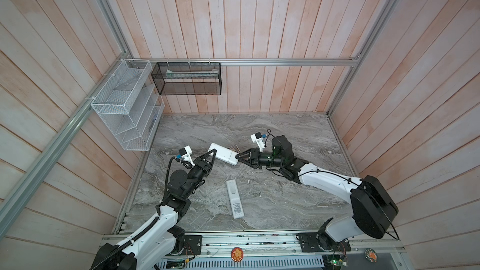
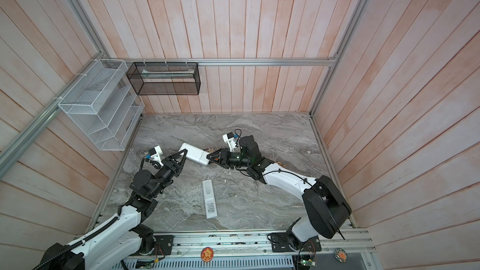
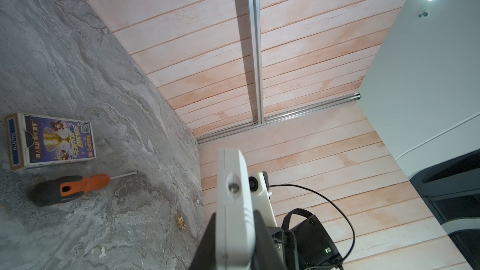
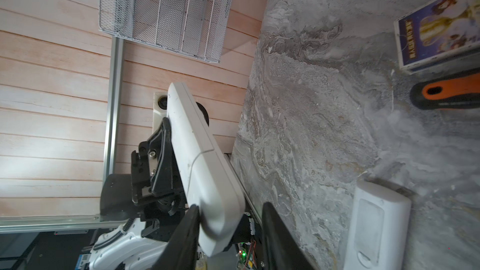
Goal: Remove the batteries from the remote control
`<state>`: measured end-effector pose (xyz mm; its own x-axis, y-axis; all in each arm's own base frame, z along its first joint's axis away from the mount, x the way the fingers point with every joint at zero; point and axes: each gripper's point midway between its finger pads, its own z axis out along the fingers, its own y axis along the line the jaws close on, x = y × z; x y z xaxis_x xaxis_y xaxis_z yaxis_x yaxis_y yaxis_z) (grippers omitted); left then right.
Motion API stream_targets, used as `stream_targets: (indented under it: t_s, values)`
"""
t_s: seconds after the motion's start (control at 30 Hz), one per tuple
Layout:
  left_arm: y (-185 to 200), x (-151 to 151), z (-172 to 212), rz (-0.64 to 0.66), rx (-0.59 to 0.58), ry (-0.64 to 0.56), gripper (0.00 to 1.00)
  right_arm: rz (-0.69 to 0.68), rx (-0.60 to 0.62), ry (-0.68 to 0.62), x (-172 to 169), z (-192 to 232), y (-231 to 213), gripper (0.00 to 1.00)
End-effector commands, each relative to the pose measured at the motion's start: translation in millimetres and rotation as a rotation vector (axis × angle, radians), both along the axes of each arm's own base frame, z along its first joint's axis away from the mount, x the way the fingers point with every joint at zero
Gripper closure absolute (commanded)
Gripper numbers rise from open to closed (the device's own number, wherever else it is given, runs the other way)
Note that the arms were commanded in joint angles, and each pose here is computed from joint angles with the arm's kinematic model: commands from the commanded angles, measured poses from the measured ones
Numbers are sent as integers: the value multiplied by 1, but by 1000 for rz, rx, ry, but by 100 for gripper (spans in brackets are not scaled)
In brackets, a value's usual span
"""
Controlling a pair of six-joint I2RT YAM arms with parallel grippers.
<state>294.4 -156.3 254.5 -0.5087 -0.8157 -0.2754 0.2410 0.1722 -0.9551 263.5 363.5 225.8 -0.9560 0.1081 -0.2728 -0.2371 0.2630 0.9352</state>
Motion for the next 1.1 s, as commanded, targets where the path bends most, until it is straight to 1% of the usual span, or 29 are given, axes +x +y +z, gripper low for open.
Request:
stream_targets:
  t_s: [0.0,0.1,0.2,0.43,0.53,0.77,1.07]
  values:
    - [0,0,14,0,-15,-49,97,-17,-18,-2,3,-5,-4,49]
    - [-2,0,13,-9,-19,-47,98,-8,-12,-4,3,-3,-1,44]
    - [-3,0,11,-13,-21,-40,98,5,-5,-13,4,1,4,42]
    - [-4,1,12,-16,-22,-43,98,48,-11,-8,1,-3,18,41]
    - [-5,1,13,-23,-24,-46,98,51,-14,-4,1,-5,21,43]
    - [-6,2,15,-26,-23,-53,98,48,-47,8,2,-14,19,53]
    - [-4,2,14,-14,0,-52,97,22,-86,41,-4,-31,3,64]
